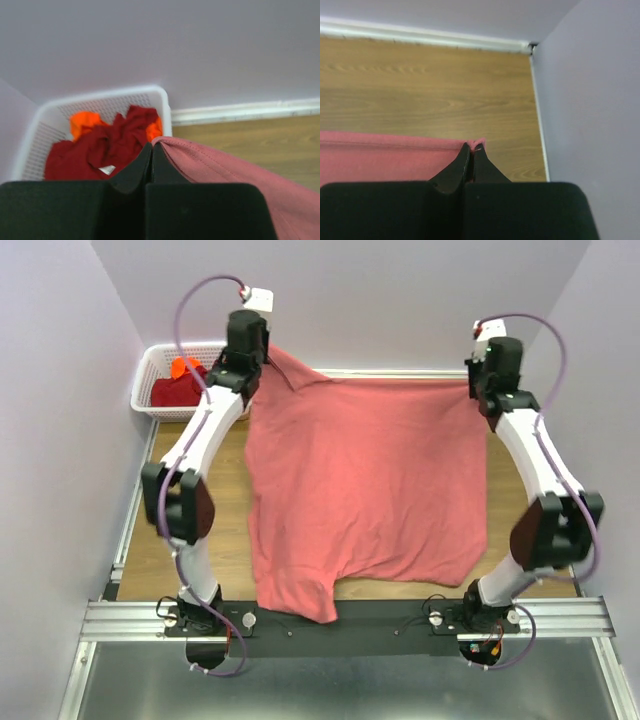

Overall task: Fold and stack the t-shirts
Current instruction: Flatten the tshirt out, then fold the tshirt

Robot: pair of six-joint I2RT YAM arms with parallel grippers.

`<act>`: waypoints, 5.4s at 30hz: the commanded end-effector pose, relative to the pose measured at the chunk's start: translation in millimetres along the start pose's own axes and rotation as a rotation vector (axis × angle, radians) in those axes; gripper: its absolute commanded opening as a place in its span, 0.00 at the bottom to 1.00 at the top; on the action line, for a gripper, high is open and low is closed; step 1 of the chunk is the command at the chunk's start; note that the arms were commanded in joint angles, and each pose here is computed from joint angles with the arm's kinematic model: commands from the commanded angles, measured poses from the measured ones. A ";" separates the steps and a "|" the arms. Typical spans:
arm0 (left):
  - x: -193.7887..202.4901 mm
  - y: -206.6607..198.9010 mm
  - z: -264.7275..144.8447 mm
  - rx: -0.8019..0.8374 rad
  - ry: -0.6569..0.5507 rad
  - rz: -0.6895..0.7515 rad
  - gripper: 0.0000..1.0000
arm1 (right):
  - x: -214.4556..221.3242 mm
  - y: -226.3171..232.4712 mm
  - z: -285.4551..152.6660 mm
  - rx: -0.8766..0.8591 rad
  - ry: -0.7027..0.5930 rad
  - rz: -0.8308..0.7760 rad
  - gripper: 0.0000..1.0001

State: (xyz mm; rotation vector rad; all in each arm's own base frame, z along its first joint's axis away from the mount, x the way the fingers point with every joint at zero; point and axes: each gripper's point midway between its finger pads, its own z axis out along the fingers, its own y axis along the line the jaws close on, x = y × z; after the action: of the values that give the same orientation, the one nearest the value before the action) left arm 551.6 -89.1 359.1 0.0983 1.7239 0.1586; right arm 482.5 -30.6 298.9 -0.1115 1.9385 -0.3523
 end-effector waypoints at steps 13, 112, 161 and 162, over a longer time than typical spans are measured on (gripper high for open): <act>98.6 -67.2 106.1 0.138 0.104 -0.037 0.00 | 104.8 20.1 153.5 0.099 0.155 -0.079 0.01; 277.4 -91.5 -131.9 0.229 0.698 -0.321 0.65 | 239.2 103.4 -46.1 -0.147 0.612 0.678 0.64; 255.6 -77.4 -132.5 0.239 0.652 -0.570 0.63 | 251.5 4.6 -27.2 0.055 0.572 0.950 0.59; 259.3 -79.0 -130.1 0.240 0.664 -0.564 0.63 | 257.4 3.9 -23.3 0.069 0.588 0.950 0.59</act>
State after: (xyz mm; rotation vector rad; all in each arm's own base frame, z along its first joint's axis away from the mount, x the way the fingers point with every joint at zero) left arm 363.8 -133.3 112.7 -0.3799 2.3749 -0.5166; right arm 344.1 -74.6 73.8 1.0289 2.3178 0.2364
